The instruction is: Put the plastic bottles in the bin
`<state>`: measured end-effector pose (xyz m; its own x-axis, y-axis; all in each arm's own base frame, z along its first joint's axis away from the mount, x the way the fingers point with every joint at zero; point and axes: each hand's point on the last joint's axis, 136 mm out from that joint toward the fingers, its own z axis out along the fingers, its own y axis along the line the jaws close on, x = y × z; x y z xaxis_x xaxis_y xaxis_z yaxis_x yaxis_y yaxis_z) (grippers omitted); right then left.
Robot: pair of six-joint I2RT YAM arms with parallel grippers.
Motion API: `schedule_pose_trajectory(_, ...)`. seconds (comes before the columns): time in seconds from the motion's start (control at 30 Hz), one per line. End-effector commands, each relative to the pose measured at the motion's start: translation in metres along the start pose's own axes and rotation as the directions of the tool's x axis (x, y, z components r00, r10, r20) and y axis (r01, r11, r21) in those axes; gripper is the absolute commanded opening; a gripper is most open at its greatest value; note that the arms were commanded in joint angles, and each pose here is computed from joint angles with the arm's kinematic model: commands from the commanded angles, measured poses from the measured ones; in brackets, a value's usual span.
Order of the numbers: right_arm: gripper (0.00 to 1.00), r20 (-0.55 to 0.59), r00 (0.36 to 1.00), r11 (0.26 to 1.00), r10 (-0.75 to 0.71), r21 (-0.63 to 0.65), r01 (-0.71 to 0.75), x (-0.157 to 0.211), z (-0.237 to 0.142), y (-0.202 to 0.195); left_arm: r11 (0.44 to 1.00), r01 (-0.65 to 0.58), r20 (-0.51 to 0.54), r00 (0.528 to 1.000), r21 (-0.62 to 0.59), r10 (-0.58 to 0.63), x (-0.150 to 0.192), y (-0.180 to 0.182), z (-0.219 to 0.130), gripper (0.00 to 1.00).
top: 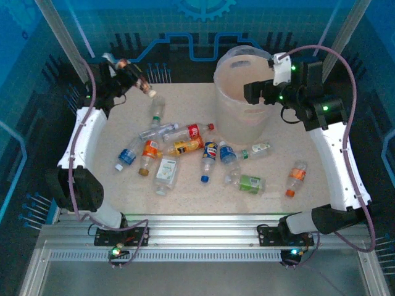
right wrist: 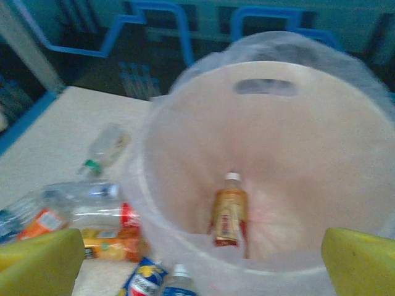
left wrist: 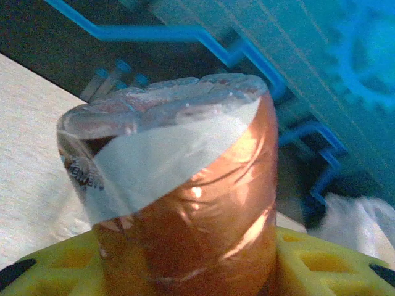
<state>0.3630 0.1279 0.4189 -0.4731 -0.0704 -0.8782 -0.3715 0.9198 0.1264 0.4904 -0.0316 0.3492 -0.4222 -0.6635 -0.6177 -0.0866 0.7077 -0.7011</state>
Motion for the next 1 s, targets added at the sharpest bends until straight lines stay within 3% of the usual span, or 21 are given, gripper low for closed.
schedule_pose_trajectory(0.0, 1.0, 0.026, 1.0, 0.978, -0.006, -0.21, 0.011, -0.002, 0.001, 0.05, 0.979, -0.03, -0.072, 0.996, 0.201, 0.045, 0.031, -0.06, -0.009, 0.44)
schedule_pose_trajectory(0.17, 1.0, -0.006, 0.999, 0.933, -0.033, -0.358, 0.029, 0.01, 0.013, 0.096, 0.927, -0.019, -0.153, 0.985, 0.376, 0.083, 0.074, -0.125, -0.017, 0.43)
schedule_pose_trajectory(0.37, 1.0, -0.065, 0.998, 0.896, -0.025, -0.444, -0.006, 0.022, 0.031, 0.123, 0.871, -0.018, -0.198, 0.971, 0.491, 0.132, 0.107, -0.171, -0.029, 0.43)
schedule_pose_trajectory(0.8, 0.89, -0.154, 0.987, 0.849, -0.035, -0.526, -0.052, 0.036, 0.072, 0.157, 0.813, 0.017, -0.236, 0.96, 0.582, 0.149, 0.129, -0.204, -0.048, 0.42)
schedule_pose_trajectory(0.97, 0.73, -0.178, 0.984, 0.85, -0.027, -0.522, -0.072, 0.038, 0.085, 0.159, 0.804, 0.024, -0.241, 0.959, 0.595, 0.149, 0.132, -0.207, -0.053, 0.42)
